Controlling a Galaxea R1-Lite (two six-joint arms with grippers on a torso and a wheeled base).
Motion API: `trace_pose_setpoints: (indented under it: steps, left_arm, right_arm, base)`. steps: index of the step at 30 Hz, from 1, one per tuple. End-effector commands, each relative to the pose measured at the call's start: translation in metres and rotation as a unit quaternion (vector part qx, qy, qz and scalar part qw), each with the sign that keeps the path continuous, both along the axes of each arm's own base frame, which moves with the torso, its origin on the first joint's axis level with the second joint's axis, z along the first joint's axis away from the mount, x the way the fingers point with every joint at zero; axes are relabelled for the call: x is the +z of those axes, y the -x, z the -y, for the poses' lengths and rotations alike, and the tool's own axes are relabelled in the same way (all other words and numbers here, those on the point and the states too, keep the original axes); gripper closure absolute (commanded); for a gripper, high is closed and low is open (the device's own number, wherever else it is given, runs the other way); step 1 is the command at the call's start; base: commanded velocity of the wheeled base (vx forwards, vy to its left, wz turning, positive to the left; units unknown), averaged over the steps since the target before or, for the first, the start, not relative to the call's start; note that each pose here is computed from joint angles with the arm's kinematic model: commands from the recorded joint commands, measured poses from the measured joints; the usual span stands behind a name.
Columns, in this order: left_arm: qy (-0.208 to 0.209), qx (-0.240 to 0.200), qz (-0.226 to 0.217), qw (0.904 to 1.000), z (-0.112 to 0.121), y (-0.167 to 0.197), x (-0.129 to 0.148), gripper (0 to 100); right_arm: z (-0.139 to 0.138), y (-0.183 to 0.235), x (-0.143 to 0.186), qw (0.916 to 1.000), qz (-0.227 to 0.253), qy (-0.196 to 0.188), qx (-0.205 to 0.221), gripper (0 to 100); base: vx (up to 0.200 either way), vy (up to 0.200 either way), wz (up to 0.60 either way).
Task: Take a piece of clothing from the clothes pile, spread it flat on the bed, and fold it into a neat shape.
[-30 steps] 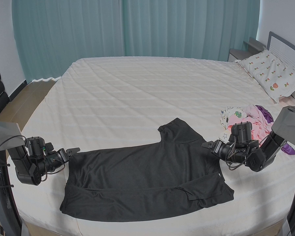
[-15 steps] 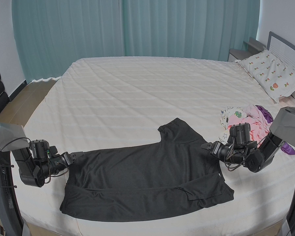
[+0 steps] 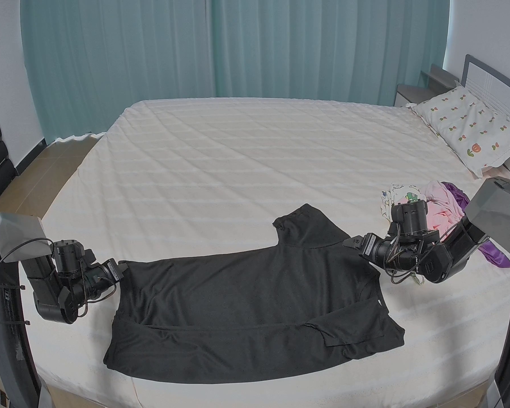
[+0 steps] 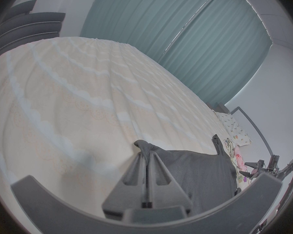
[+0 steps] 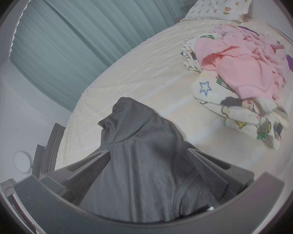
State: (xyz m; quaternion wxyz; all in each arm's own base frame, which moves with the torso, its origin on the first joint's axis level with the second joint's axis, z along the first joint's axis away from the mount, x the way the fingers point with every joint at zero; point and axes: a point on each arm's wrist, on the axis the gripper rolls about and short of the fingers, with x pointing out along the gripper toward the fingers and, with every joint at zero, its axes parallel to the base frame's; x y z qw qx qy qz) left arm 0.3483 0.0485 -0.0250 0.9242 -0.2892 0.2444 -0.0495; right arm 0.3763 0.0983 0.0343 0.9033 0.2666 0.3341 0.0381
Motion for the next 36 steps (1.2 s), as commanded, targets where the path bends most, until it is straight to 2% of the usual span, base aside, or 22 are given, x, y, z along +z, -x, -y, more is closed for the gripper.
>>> trace_pose_setpoints:
  steps: [1,5,6,8,9,14,20,26,33,36]
  left_arm:
    - [0.012,0.016,0.003,0.9998,-0.001,0.004,0.002,100]
    - [0.028,0.024,0.004,0.9993,-0.001,0.008,0.006,100]
    - [0.034,0.024,0.007,0.9991,0.002,0.013,0.01,100]
    - [0.034,0.021,0.011,0.9991,0.004,0.015,0.01,100]
    - [0.034,0.021,0.015,0.9991,0.004,0.016,0.011,100]
    - [0.034,0.021,0.021,0.999,0.005,0.019,0.011,100]
    - [0.051,0.027,0.026,0.998,0.005,0.022,0.014,100]
    - [0.064,0.031,0.03,0.997,0.005,0.023,0.018,100]
    - [0.065,0.031,0.024,0.9971,0.006,0.028,0.018,100]
    - [0.065,0.032,0.022,0.9971,0.006,0.029,0.018,100]
  right_arm:
    - [-0.006,-0.02,-0.005,0.9999,0.011,0.005,0.008,0]
    - [-0.008,-0.026,-0.01,0.9996,0.014,0.016,0.017,0]
    - [-0.01,-0.037,-0.019,0.9976,0.026,0.049,0.042,0]
    - [-0.011,-0.047,-0.013,0.9953,0.05,0.063,0.054,0]
    - [-0.013,-0.054,-0.008,0.9942,0.062,0.063,0.061,0]
    - [-0.019,-0.07,-0.008,0.992,0.063,0.076,0.078,0]
    - [-0.02,-0.09,-0.031,0.9899,0.065,0.091,0.087,0]
    - [-0.011,-0.102,-0.044,0.9906,0.066,0.088,0.082,0]
    - [-0.018,-0.106,-0.039,0.99,0.069,0.049,0.113,0]
    - [-0.021,-0.11,-0.044,0.9911,0.064,0.041,0.109,0]
  base:
    - [0.0,0.0,0.0]
    - [0.0,0.0,0.0]
    - [0.0,0.0,0.0]
    - [0.0,0.0,0.0]
    - [0.0,0.0,0.0]
    - [0.0,0.0,0.0]
    - [0.0,0.0,0.0]
    - [0.0,0.0,0.0]
    - [0.0,0.0,0.0]
    - [0.0,0.0,0.0]
